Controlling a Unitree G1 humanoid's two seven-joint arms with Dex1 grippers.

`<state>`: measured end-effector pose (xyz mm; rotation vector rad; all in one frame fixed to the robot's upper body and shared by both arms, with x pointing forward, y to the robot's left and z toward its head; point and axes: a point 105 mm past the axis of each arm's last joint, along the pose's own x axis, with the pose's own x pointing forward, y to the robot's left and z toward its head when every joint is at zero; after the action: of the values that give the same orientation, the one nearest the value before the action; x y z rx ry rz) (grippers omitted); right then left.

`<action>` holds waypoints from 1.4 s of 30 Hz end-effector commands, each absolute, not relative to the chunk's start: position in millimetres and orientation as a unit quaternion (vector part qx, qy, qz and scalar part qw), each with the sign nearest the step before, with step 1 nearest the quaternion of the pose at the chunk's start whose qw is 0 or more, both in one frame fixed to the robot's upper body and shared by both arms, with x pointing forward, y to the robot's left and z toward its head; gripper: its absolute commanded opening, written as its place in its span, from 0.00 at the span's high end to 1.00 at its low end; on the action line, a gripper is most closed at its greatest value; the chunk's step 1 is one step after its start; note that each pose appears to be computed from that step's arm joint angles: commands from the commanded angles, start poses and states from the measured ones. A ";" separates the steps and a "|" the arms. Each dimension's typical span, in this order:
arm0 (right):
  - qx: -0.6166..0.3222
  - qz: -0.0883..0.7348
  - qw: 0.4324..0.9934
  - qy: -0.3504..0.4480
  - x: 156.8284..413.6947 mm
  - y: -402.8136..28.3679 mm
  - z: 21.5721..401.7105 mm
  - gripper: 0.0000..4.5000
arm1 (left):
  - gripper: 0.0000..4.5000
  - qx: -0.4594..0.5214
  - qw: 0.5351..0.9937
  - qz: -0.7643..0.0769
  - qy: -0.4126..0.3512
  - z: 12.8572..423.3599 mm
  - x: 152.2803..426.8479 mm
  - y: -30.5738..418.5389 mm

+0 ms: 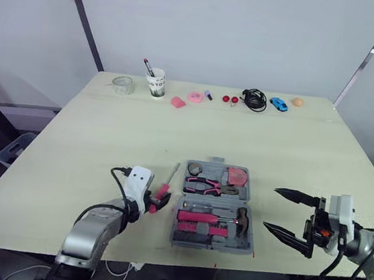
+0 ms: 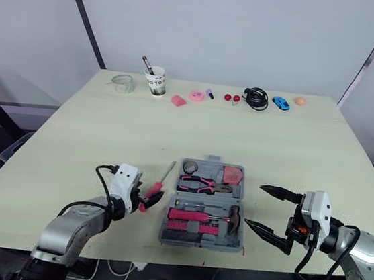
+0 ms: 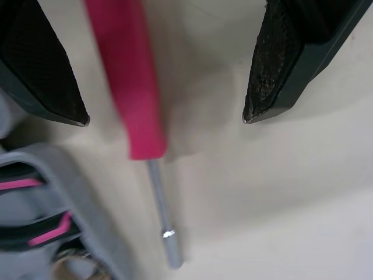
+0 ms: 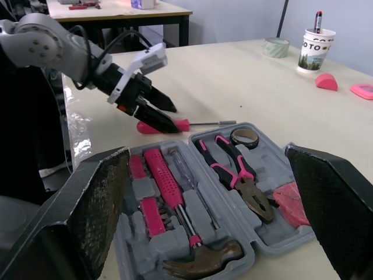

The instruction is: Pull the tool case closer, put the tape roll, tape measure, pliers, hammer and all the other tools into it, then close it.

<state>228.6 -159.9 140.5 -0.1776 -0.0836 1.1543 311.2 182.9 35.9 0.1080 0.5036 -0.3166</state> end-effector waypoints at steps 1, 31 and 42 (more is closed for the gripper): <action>-0.096 0.552 0.826 -0.055 227.0 -156.9 148.5 0.00 | 0.00 0.065 0.954 -0.161 0.243 40.1 316.1 182.0; -0.085 0.560 0.823 -0.044 229.3 -154.4 150.2 0.00 | 0.87 0.048 0.951 -0.160 0.259 34.7 319.2 163.2; -0.092 0.580 0.809 -0.040 226.3 -152.8 150.9 0.00 | 0.87 0.150 0.944 -0.192 0.223 62.3 305.0 200.6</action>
<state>230.1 -155.5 142.5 -0.1644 -0.0603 1.1992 303.6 199.6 40.0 0.2220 0.5418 -0.3503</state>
